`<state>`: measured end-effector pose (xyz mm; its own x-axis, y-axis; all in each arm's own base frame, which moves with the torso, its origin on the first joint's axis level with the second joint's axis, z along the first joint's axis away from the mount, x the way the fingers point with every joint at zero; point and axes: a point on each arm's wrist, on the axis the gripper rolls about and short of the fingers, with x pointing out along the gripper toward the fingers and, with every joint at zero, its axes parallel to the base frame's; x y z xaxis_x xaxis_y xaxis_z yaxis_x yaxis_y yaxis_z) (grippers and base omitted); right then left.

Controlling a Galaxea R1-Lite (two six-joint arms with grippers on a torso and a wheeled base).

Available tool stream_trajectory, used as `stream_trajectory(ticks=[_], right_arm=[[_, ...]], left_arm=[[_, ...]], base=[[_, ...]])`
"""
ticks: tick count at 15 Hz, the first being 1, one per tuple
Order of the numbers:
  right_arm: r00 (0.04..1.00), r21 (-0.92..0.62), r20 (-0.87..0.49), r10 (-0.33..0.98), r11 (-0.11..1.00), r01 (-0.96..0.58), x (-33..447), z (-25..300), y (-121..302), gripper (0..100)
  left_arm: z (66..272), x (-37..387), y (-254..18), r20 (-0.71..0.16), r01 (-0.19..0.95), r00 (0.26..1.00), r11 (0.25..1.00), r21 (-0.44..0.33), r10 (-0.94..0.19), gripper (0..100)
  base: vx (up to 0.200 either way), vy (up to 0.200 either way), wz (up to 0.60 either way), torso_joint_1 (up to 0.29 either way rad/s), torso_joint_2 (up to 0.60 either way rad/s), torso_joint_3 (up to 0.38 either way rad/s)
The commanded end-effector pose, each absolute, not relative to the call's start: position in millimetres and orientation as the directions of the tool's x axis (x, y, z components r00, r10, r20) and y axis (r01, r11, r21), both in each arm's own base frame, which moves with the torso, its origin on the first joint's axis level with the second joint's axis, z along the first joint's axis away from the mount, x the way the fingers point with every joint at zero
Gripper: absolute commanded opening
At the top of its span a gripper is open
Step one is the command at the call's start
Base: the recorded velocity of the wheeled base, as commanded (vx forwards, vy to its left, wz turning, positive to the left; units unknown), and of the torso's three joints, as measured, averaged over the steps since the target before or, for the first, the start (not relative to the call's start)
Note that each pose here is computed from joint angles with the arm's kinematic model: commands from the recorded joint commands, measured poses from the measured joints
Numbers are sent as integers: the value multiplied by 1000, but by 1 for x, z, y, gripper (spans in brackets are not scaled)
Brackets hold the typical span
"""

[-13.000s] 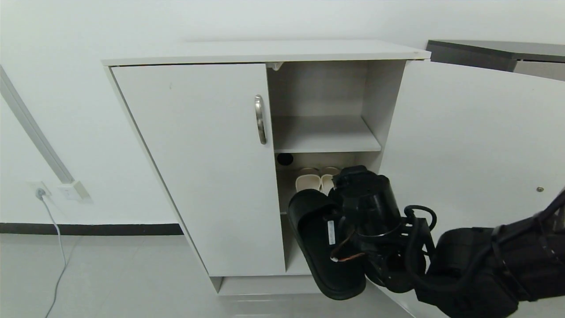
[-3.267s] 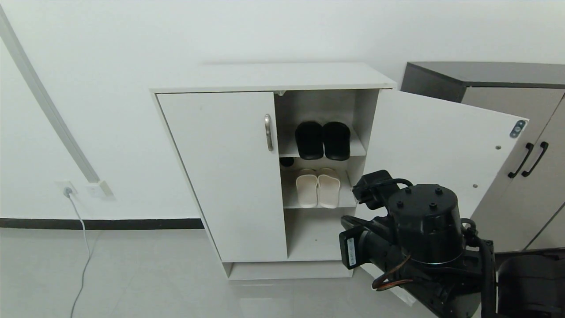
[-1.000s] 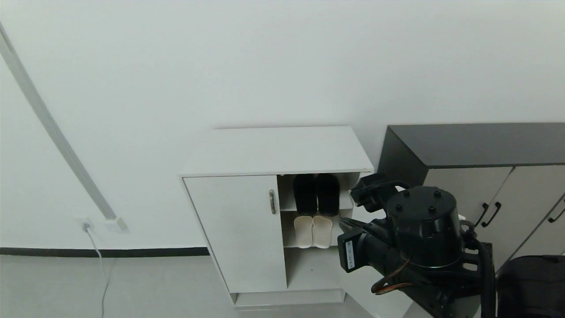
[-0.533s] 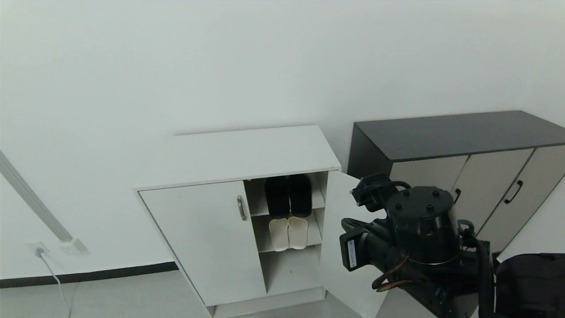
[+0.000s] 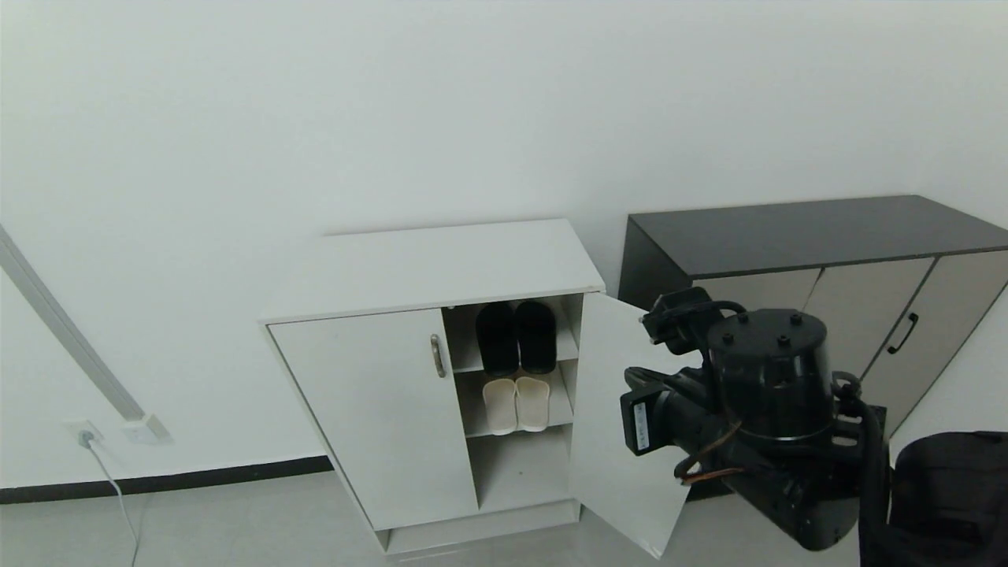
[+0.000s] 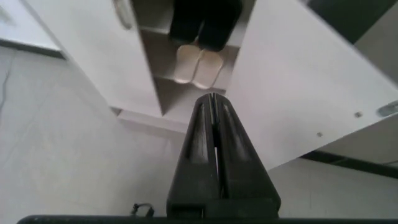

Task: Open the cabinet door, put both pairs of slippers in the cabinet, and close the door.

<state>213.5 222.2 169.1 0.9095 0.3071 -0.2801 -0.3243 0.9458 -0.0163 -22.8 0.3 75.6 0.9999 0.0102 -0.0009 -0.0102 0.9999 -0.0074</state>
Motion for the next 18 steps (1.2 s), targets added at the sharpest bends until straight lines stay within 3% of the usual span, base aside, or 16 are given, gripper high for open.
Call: stream_trajectory(ticks=[1, 7, 11, 18], right_arm=[[937, 4, -246, 248, 967, -255, 236, 181, 210, 0], [943, 40, -278, 182, 983, -178, 313, 194, 172, 0], [946, 51, -302, 120, 993, -110, 367, 179, 153, 0], [936, 49, -346, 58, 998, -43, 410, 147, 132, 0]], left_arm=[[76, -23, 0, -2, -11, 1000, 1000, -8, 11, 0], [76, -23, 0, -2, -12, 1000, 1000, -8, 12, 0], [76, -23, 0, -2, -12, 1000, 1000, -8, 12, 0], [76, -23, 0, -2, -12, 1000, 1000, -8, 12, 0]], base=[[0, 0, 0, 0, 0, 0], [0, 0, 0, 0, 0, 0], [0, 0, 0, 0, 0, 0], [0, 0, 0, 0, 0, 0]])
